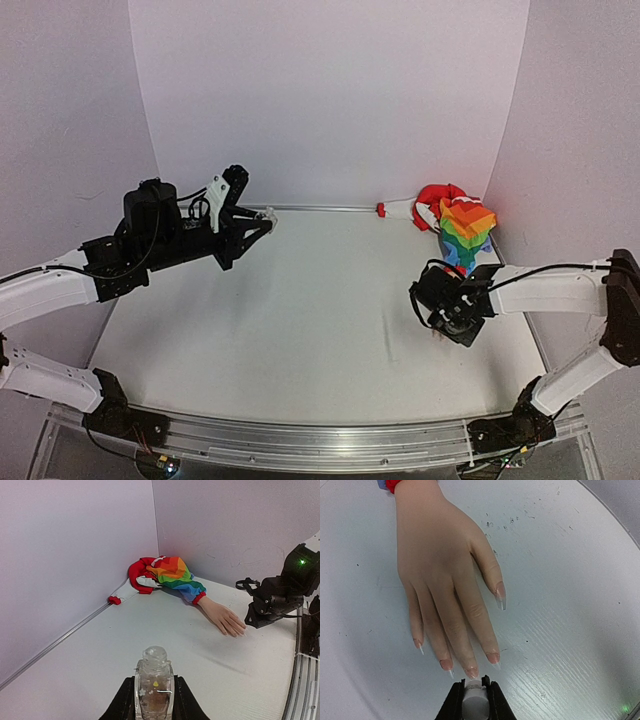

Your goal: Paint the nails

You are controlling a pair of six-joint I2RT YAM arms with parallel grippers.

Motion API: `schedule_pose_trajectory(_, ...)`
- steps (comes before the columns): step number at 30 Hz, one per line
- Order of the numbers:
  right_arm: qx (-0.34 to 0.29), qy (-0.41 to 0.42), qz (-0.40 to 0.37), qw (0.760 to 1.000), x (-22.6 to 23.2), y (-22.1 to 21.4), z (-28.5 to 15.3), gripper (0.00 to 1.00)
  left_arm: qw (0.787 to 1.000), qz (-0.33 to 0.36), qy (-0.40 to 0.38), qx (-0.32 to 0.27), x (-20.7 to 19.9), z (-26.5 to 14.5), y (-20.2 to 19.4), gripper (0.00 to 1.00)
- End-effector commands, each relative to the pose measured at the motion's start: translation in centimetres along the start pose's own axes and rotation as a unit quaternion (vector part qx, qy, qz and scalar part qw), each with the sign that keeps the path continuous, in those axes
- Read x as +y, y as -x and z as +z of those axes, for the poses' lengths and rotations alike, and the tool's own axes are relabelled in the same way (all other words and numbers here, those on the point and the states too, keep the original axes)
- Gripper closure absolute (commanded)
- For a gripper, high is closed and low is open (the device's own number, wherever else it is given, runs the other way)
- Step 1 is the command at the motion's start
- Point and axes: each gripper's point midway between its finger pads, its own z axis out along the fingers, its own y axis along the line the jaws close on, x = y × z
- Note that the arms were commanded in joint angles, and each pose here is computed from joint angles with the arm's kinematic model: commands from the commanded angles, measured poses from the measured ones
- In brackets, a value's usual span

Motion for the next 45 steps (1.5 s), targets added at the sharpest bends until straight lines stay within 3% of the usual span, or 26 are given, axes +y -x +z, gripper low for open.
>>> schedule_pose_trajectory(1, -0.027, -0.002, -0.004, 1.000, 0.6, 1.3, -0.3, 1.00, 1.000, 0.005, 0.000, -0.026, 0.2, -0.3, 1.7, 1.00)
schedule_pose_trajectory(45, 0.010, -0.016, -0.021, 1.000, 0.8, -0.8, 1.6, 1.00, 1.000, 0.006, 0.002, -0.027, 0.3, -0.5, 1.7, 1.00)
